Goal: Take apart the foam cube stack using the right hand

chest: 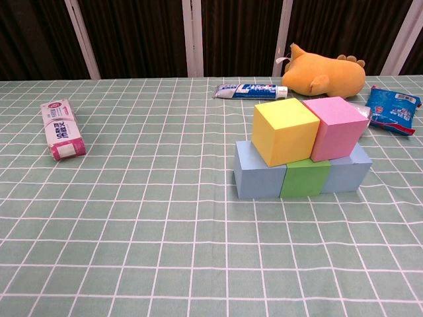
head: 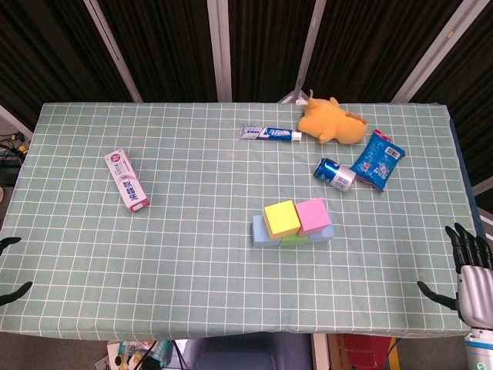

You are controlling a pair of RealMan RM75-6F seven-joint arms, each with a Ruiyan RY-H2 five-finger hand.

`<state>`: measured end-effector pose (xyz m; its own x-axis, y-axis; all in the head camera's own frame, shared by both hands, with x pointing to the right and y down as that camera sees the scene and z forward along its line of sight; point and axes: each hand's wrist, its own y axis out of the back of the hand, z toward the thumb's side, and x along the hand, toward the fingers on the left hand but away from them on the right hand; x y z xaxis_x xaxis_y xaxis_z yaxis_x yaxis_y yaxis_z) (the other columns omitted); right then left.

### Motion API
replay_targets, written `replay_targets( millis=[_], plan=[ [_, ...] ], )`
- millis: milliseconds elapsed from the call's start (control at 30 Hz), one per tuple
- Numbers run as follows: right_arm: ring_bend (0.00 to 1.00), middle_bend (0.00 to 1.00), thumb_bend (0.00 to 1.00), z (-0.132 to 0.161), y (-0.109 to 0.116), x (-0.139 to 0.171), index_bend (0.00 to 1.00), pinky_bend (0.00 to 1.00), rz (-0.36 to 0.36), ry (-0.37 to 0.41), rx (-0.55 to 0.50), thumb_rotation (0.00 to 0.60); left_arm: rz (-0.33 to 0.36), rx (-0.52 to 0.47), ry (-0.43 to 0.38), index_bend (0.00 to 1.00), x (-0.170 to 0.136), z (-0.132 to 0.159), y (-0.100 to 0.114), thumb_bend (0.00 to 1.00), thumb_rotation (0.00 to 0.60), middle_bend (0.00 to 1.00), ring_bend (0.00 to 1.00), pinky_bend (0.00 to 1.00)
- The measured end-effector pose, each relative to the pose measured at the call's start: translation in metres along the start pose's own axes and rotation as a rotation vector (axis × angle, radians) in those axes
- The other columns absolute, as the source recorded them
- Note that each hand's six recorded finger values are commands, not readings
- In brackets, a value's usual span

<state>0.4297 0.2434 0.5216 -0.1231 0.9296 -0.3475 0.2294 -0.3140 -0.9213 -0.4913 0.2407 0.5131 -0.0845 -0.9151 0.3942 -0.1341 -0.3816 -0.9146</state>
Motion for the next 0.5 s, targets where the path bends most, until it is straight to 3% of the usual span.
replay_targets(
  millis=[500],
  plan=[
    [0.06,0.00,0.13,0.003,-0.014,-0.003,0.04,0.00,0.073,0.011,-0.044,0.600,-0.007,0.016,-0.003,0.25,0.001,0.002,-0.004,0.13,0.600,0.00,0.00,0.00]
  ],
)
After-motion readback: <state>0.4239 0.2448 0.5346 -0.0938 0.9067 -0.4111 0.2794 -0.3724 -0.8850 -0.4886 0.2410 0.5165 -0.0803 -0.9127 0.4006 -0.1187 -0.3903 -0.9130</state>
